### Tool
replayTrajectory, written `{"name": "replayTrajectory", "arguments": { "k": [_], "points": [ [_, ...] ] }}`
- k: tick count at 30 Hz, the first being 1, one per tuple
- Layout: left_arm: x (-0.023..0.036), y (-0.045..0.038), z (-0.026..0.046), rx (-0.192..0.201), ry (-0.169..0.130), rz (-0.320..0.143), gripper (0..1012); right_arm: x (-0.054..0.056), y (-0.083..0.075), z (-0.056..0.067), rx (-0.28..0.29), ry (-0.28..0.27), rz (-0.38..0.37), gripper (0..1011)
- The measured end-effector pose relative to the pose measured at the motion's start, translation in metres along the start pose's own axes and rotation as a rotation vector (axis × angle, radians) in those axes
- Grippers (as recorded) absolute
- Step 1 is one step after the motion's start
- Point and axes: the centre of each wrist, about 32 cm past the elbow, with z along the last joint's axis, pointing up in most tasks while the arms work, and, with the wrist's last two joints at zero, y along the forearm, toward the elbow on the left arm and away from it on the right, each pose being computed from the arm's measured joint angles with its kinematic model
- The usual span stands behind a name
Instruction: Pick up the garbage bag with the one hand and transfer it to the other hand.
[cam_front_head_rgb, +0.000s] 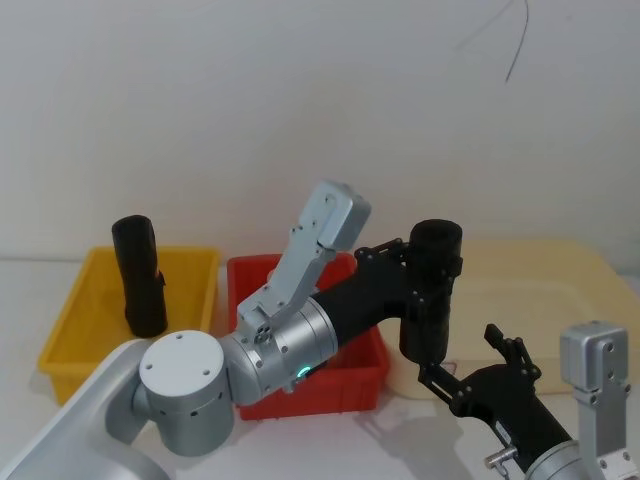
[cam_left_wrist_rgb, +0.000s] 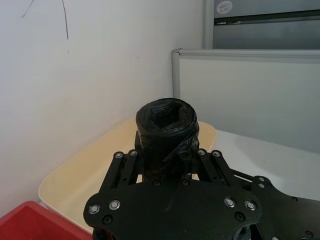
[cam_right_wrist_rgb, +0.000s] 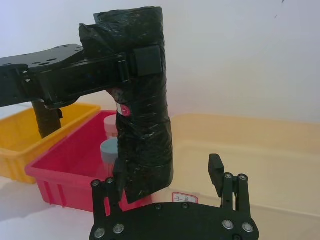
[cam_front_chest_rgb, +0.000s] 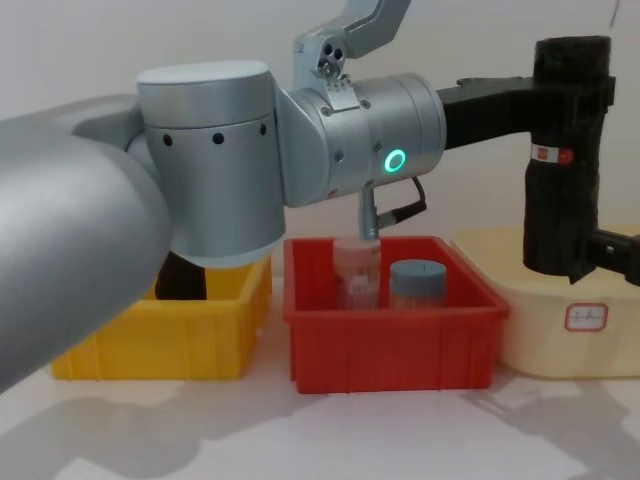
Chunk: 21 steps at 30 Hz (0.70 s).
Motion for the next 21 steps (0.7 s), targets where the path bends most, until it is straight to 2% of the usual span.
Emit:
{"name": "replayTrajectory", "arguments": {
  "k": [9, 21],
  "points": [
    [0.0001, -0.0018, -0.0013, -0.001, 0.008, -0.007, 445, -0.001, 0.003, 0.002, 0.004, -0.016, 0.018, 1001],
    [0.0003, -0.0027, -0.002, -0.001, 0.012, -0.01, 445, -0.001, 0.015, 0.003, -0.007, -0.047, 0.042, 1001]
  ]
}}
